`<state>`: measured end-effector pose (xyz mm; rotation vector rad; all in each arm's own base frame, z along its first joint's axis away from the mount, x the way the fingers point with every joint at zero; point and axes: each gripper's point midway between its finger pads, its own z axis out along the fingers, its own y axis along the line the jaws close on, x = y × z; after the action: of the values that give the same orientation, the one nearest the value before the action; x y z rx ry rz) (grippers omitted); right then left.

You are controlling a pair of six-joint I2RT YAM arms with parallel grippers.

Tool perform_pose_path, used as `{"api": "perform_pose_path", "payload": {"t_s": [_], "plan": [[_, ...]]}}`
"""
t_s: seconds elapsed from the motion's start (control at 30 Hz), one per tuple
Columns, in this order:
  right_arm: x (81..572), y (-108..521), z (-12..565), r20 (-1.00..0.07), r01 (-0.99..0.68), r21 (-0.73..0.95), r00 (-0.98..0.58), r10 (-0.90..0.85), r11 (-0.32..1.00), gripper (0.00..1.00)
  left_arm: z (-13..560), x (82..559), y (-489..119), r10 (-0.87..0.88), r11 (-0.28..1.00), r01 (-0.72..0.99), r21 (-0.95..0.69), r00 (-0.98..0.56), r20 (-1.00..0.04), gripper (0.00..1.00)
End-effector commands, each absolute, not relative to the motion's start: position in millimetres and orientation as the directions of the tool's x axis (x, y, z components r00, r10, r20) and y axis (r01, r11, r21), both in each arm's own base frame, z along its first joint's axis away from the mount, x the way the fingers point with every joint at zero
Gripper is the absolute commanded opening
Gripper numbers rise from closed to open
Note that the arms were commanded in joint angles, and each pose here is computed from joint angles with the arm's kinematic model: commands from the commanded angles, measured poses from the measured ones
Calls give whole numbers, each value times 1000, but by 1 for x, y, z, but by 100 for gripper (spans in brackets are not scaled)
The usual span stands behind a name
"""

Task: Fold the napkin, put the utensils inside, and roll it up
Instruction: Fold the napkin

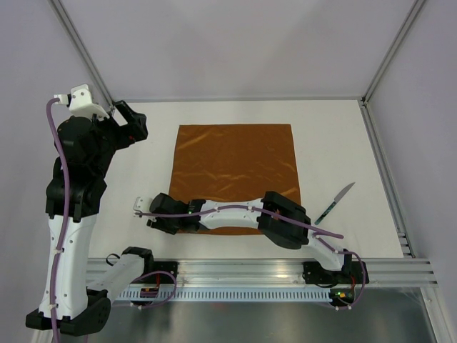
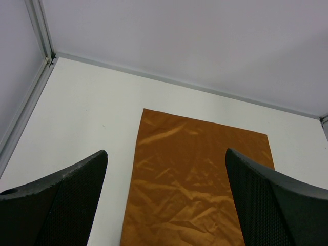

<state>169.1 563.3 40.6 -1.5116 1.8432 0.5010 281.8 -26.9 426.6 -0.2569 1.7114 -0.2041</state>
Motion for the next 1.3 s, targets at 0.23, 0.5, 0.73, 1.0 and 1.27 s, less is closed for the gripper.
{"api": "perform_pose_path", "payload": {"t_s": [0.23, 0.5, 0.73, 1.0, 1.27], "plan": [[163, 558, 48, -708, -963, -102, -106, -698, 249, 48, 427, 281, -26, -266, 964, -48, -262, -146, -953, 100], [159, 551, 24, -670, -965, -87, -126, -732, 246, 46, 424, 284, -27, -263, 965, -49, -259, -156, -952, 100], [159, 547, 19, -656, -966, -83, -132, -743, 244, 51, 421, 284, -25, -258, 966, -56, -252, -160, -953, 100], [154, 547, 4, -639, -969, -58, -149, -754, 241, 54, 417, 286, -26, -257, 966, -58, -250, -169, -952, 100], [155, 545, -10, -623, -969, -64, -148, -768, 239, 48, 413, 289, -26, -257, 966, -62, -250, -177, -950, 100]]}}
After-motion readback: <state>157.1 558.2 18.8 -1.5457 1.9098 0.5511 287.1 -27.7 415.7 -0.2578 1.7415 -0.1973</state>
